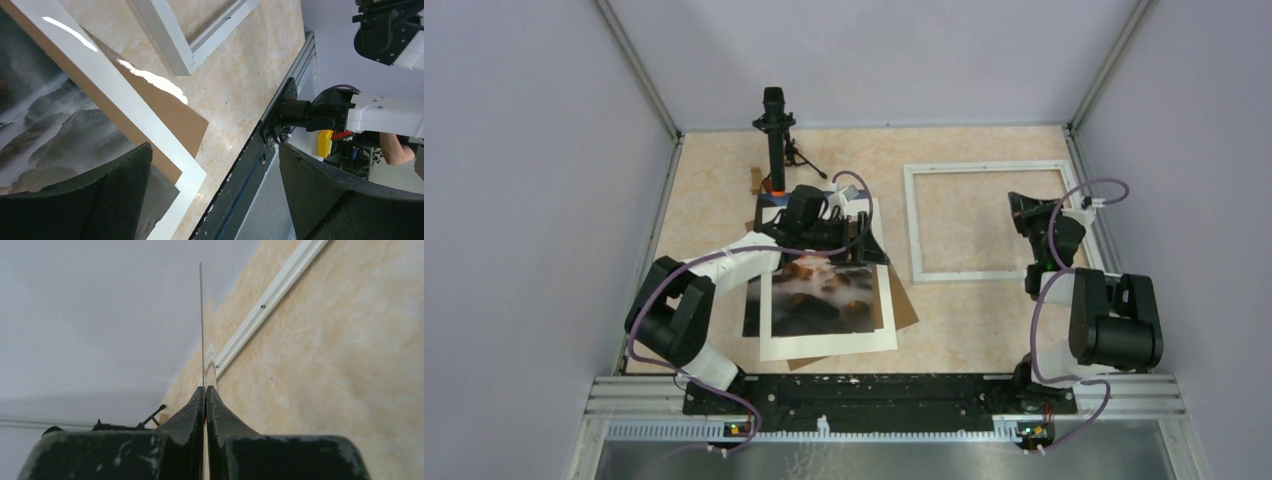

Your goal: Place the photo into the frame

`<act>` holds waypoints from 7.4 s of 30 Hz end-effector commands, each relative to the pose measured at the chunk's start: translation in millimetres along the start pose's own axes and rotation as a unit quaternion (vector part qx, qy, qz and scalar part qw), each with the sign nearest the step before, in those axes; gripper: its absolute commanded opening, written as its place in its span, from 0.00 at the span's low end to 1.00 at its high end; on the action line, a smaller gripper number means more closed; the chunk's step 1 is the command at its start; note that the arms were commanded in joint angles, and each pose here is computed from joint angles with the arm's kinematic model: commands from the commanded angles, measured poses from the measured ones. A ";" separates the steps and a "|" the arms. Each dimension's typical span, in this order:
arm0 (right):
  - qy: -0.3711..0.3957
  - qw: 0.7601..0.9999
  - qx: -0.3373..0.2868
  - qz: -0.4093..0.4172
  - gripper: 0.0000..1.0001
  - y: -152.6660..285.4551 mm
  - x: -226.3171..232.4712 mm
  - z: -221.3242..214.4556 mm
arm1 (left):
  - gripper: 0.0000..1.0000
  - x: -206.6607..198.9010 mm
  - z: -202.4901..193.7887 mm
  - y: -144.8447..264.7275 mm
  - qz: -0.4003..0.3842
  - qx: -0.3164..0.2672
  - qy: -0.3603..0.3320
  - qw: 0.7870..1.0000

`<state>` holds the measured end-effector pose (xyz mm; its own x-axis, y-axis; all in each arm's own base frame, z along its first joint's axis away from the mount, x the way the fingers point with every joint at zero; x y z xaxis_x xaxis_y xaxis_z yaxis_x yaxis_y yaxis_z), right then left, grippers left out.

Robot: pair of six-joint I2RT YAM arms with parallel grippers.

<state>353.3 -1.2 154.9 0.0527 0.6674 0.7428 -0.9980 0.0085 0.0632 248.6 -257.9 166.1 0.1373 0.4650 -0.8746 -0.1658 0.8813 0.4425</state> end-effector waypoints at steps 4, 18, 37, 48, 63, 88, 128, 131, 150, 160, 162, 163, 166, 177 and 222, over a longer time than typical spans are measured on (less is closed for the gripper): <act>0.031 0.989 -0.101 -0.105 0.00 12.5 -15.1 38.9 | 0.98 16.9 8.5 5.8 0.041 -0.028 0.021 0.999; 0.011 0.973 -0.165 -0.160 0.00 14.0 -22.0 59.7 | 0.98 20.7 9.6 6.4 0.042 -0.029 0.028 0.998; 0.009 0.956 -0.198 -0.214 0.00 26.1 -29.9 70.2 | 0.98 27.0 11.8 7.1 0.042 -0.031 0.039 0.998; 0.006 0.950 -0.203 -0.237 0.00 31.2 -33.0 66.8 | 0.98 29.3 10.2 5.8 0.039 -0.027 0.043 0.998; 0.018 0.951 -0.184 -0.248 0.00 38.8 -32.3 64.1 | 0.98 30.9 9.2 4.5 0.039 -0.024 0.047 0.998; 0.028 0.950 -0.169 -0.261 0.00 50.1 -41.7 68.0 | 0.98 29.7 7.5 5.5 0.035 -0.022 0.049 0.998; 0.038 0.957 -0.130 -0.257 0.00 55.5 -49.8 65.6 | 0.98 29.4 7.7 3.9 0.026 -0.021 0.047 0.998; 0.037 0.958 -0.129 -0.255 0.00 55.8 -50.4 65.7 | 0.98 30.0 7.5 3.5 0.026 -0.020 0.048 0.998; 0.036 0.959 -0.121 -0.256 0.00 59.4 -54.2 62.0 | 0.98 30.0 7.5 3.7 0.026 -0.020 0.048 0.998; 0.036 0.960 -0.113 -0.254 0.00 62.2 -56.7 59.4 | 0.98 29.0 7.2 4.0 0.024 -0.020 0.047 0.998; 0.037 0.960 -0.112 -0.253 0.00 62.4 -56.9 60.0 | 0.98 29.3 7.0 3.8 0.024 -0.019 0.048 0.998; 0.036 0.960 -0.112 -0.252 0.00 62.3 -57.1 60.4 | 0.98 29.5 6.9 3.7 0.024 -0.019 0.048 0.998; 0.037 0.961 -0.110 -0.252 0.00 62.7 -58.2 60.8 | 0.98 29.1 7.1 4.0 0.023 -0.020 0.047 0.998; 0.035 0.966 -0.095 -0.238 0.00 57.1 -62.2 58.8 | 0.98 29.6 7.1 3.6 0.024 -0.019 0.048 0.998; 0.100 0.980 -0.101 -0.141 0.00 59.7 -34.3 65.5 | 0.98 28.5 6.3 3.3 0.017 -0.017 0.050 0.998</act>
<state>293.3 -74.2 157.9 0.4005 0.7208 0.5658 -0.9129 0.3670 0.1787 255.1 -239.7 140.2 0.0061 0.5096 -0.8604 -0.1971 0.8441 0.4986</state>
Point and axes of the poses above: each gripper's point midway between its finger pads, its own y axis back along the fingers, its own x axis along the line the jaws close on, z = x × y, the point moved 6 cm from there along y, back along the fingers, and after that the axes turned 15 degrees about y, right-handed, at the moved point
